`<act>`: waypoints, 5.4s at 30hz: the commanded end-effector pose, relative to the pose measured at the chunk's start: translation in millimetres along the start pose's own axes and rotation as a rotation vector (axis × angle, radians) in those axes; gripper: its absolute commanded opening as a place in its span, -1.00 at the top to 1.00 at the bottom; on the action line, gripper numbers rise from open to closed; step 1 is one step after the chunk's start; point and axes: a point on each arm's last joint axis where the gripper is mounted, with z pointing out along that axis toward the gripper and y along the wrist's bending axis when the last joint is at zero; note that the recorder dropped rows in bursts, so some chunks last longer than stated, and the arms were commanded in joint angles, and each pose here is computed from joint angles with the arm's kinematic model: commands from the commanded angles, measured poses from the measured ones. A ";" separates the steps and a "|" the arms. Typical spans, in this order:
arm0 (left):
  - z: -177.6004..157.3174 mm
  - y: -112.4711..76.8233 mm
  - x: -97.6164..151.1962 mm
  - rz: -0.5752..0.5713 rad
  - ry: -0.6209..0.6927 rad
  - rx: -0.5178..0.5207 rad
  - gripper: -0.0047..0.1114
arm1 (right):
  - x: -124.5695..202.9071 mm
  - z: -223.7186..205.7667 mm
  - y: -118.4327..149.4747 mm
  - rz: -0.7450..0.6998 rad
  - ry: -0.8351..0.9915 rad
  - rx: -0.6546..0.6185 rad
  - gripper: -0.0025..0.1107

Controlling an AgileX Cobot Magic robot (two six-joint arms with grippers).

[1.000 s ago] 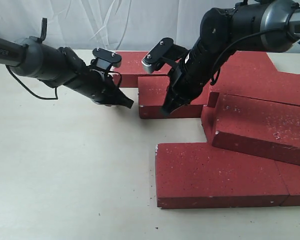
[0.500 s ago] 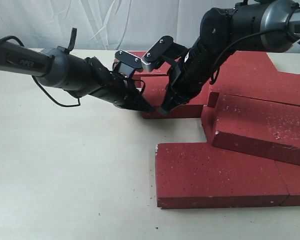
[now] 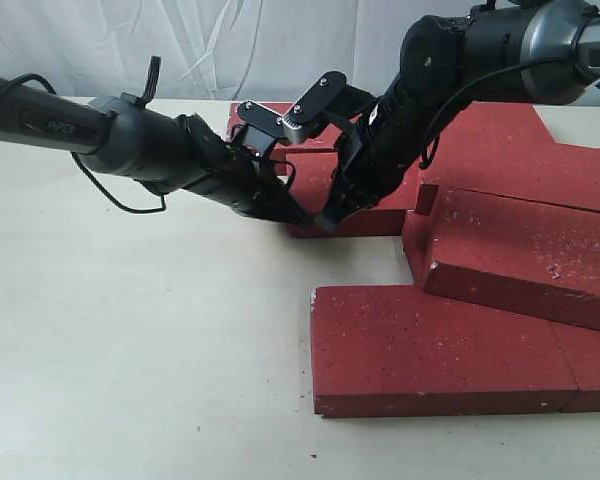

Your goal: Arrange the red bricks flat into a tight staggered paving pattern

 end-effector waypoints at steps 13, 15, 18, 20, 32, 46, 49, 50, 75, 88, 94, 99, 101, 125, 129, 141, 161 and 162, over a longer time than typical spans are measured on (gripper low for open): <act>2.1 -4.7 0.4 0.105 0.023 0.014 0.92 | 1.9 -1.5 -2.1 -0.019 0.021 0.008 0.97; -0.4 7.3 3.4 0.082 0.051 0.025 0.92 | 1.9 -1.5 -2.1 -0.017 0.021 0.008 0.97; -12.9 27.8 1.8 0.041 0.073 0.039 0.92 | 2.4 -1.5 -1.8 -0.018 0.026 0.005 0.97; -31.5 36.1 -3.2 0.013 0.100 0.095 0.92 | 3.2 -20.7 -6.2 -0.020 0.046 0.080 0.97; -8.7 15.5 -6.0 -0.041 0.083 0.132 0.92 | 73.4 -124.7 -29.4 0.175 -0.180 0.452 0.97; 3.0 -5.4 -13.3 -0.066 0.058 0.151 0.92 | 89.4 -129.6 -46.6 0.304 -0.243 0.476 0.97; 8.2 -4.1 -9.4 -0.069 0.062 0.140 0.92 | 89.2 -129.5 -46.3 0.311 -0.246 0.472 0.97; 8.3 -3.7 -9.8 -0.070 0.058 0.135 0.92 | 89.2 -129.5 -46.3 0.311 -0.246 0.472 0.97; 5.7 14.4 -24.5 -0.065 0.013 0.108 0.92 | 86.8 -129.9 -46.1 0.345 -0.282 0.461 0.97; -26.0 27.4 -30.8 0.038 0.132 0.020 0.92 | 85.8 -129.1 -44.2 0.360 -0.286 0.446 0.97; -76.9 20.9 -41.4 0.101 0.208 0.033 0.92 | 98.1 -147.5 -33.7 0.358 -0.187 0.431 0.97; -95.7 -5.9 -42.2 0.114 0.134 0.094 0.92 | 90.5 -170.0 -31.8 0.432 -0.358 0.472 0.97; -96.6 -26.1 -44.3 0.127 0.108 0.158 0.92 | 83.3 -174.2 -36.0 0.429 -0.458 0.507 0.97; -99.1 -145.3 -38.1 0.430 0.042 0.444 0.92 | 235.2 -183.7 -83.1 0.998 0.178 0.386 0.97; -84.9 -148.2 -33.6 0.421 0.036 0.420 0.92 | 255.9 -171.6 -95.0 1.059 0.236 0.366 0.97; -71.5 -149.2 -36.1 0.347 -0.039 0.405 0.92 | 289.4 -98.3 -121.8 1.124 0.359 0.232 0.97; -66.4 -166.7 -30.2 0.374 -0.020 0.423 0.92 | 258.6 -109.8 -107.7 1.056 0.342 0.210 0.97; -69.9 -166.1 -32.8 0.372 -0.028 0.415 0.92 | 257.4 -113.2 -106.3 1.057 0.337 0.211 0.97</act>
